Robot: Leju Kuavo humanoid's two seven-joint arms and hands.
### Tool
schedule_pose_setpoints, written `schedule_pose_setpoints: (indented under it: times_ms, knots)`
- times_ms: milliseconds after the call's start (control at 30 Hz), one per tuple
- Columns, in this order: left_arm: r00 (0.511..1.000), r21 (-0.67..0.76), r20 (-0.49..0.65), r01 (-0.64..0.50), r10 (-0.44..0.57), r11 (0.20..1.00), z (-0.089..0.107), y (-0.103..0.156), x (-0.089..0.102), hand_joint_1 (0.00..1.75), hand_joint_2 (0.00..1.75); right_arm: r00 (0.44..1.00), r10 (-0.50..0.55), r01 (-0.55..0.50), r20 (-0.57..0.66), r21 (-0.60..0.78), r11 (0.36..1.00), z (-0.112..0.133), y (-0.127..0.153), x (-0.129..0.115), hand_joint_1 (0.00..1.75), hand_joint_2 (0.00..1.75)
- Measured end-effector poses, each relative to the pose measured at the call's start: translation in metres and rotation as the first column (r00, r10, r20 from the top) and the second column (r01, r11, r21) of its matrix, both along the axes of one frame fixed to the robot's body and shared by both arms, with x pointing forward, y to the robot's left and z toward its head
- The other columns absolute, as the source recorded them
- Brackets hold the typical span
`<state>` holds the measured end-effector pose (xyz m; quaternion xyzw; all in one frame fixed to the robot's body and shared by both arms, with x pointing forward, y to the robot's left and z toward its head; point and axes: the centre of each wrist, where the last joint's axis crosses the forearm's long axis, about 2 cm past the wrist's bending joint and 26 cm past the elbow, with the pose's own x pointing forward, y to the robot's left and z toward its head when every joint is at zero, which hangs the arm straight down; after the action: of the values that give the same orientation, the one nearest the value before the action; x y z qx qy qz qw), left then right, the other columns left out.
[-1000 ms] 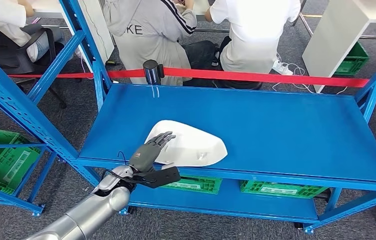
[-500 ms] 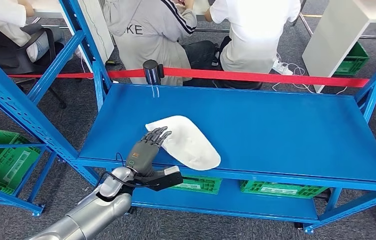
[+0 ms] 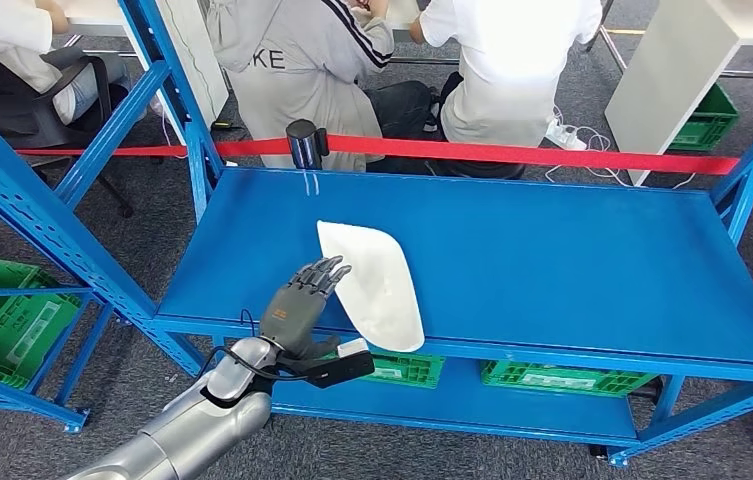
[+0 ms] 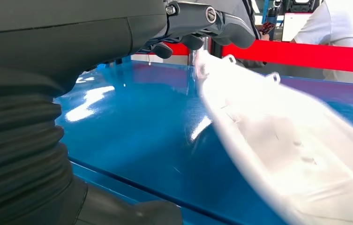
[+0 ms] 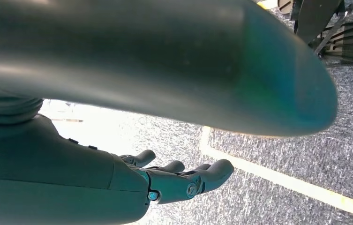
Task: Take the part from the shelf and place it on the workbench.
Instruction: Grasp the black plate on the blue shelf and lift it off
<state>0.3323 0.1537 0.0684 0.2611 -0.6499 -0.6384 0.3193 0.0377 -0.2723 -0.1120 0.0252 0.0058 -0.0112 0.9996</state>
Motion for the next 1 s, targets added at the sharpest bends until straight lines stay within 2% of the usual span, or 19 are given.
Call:
schedule_pose_setpoints:
  times_ms: [333,767,1000]
  knots:
    - [0.999,0.011,0.028,0.031,-0.032,0.999,0.003,-0.011,-0.002,0.0,1.75,1.0,0.002,-0.002,-0.003,0.0,1.0,0.0,0.0,0.0,0.0,0.0]
    - [0.983,-0.085,0.032,0.181,-0.178,0.98,0.032,-0.066,-0.01,0.0,1.75,1.0,0.015,-0.015,0.008,-0.001,1.0,0.0,0.0,0.001,0.0,0.0]
    - [0.965,-0.128,0.037,0.264,-0.261,0.956,0.046,-0.093,-0.022,0.0,1.75,1.0,0.003,-0.003,0.003,-0.001,1.0,0.0,-0.001,0.001,0.0,0.0]
